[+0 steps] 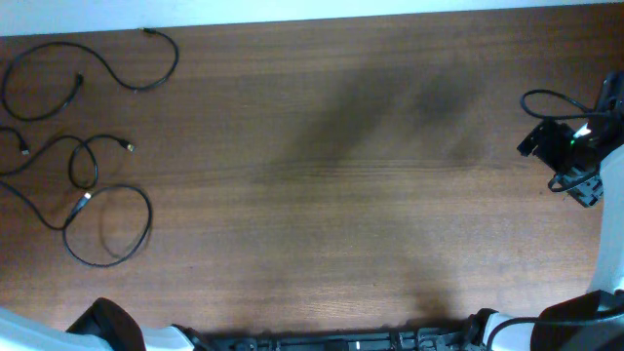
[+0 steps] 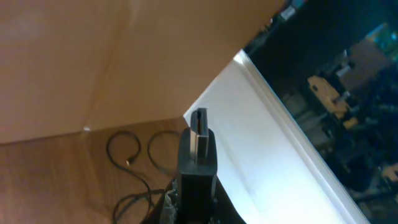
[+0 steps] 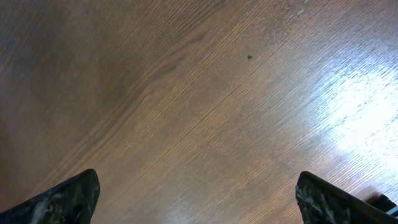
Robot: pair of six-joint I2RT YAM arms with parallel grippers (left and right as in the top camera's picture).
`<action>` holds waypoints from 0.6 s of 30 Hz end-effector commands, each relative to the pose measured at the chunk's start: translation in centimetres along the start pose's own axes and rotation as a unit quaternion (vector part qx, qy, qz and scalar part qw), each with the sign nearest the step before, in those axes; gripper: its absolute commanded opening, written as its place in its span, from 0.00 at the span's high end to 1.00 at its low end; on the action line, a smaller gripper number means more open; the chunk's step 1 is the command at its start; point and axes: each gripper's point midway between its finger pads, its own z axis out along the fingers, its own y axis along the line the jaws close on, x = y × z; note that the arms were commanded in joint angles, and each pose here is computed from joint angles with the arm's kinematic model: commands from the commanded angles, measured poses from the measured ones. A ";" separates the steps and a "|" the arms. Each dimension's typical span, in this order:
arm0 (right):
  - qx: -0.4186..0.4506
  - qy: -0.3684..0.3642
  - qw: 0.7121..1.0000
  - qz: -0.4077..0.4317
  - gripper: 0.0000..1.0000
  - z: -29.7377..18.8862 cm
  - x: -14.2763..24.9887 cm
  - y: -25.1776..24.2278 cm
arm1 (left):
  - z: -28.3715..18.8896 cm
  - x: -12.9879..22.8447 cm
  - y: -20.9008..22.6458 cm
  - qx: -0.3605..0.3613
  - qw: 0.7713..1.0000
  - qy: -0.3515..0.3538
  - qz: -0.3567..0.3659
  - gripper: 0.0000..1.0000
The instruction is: Untangle cables
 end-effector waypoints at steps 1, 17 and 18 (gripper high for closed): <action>0.003 -0.010 1.000 -0.002 0.02 -0.3 -0.5 -0.2 | -1.1 -2.1 2.3 -0.065 0.996 -0.060 -0.009 1.00; 0.003 -0.010 1.000 -0.002 0.02 -0.3 -0.5 -0.2 | 8.7 -4.2 13.2 -0.294 0.947 -0.108 -0.076 1.00; 0.003 -0.010 1.000 -0.002 0.02 -0.3 -0.5 -0.1 | 9.5 -3.9 13.6 -0.302 0.947 -0.097 -0.060 1.00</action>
